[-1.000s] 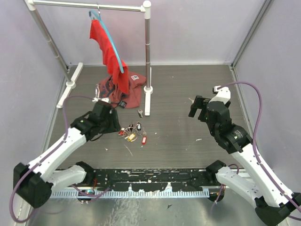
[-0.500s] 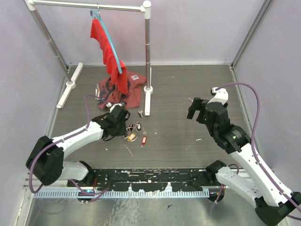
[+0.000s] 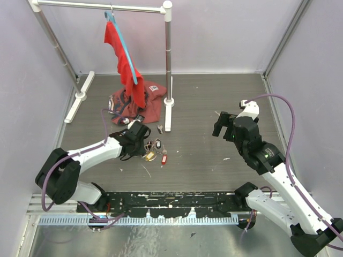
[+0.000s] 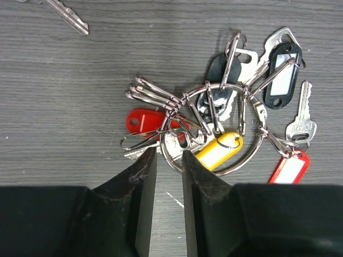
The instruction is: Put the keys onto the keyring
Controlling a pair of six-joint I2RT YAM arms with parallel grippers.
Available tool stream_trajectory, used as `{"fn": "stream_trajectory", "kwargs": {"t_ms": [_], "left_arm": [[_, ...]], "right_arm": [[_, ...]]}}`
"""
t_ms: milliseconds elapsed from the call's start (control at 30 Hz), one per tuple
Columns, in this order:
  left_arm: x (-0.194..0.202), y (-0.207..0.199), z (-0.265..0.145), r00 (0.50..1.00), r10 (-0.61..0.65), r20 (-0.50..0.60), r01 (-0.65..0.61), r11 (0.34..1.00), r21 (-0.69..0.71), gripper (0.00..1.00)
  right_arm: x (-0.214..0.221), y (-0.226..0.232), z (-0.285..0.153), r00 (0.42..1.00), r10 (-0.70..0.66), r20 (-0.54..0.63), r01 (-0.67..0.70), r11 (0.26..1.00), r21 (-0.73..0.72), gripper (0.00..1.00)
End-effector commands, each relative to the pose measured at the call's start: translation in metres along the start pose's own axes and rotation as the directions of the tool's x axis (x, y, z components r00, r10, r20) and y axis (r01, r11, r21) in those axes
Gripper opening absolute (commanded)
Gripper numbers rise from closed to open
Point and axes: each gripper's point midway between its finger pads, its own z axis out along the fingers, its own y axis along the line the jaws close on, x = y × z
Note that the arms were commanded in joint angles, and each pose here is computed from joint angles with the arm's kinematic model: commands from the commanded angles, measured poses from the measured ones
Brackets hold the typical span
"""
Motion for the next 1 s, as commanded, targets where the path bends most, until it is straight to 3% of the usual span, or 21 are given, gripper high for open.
{"fn": "stream_trajectory", "kwargs": {"t_ms": [0,633,967], "left_arm": [[0.002,0.008,0.004,1.000,-0.008,0.011,0.009,0.999,-0.040,0.32],[0.011,0.010,0.022,1.000,0.009,-0.016,-0.010,0.998,-0.068,0.30],[0.007,0.011,0.018,1.000,0.015,-0.002,-0.015,0.997,-0.072,0.02]], "right_arm": [[-0.008,0.004,-0.001,1.000,0.022,0.023,-0.022,1.000,-0.013,1.00],[-0.005,0.005,-0.003,1.000,0.026,0.012,-0.026,0.999,-0.025,1.00],[-0.007,0.004,-0.006,0.999,0.030,0.017,-0.030,0.999,-0.028,1.00]]}}
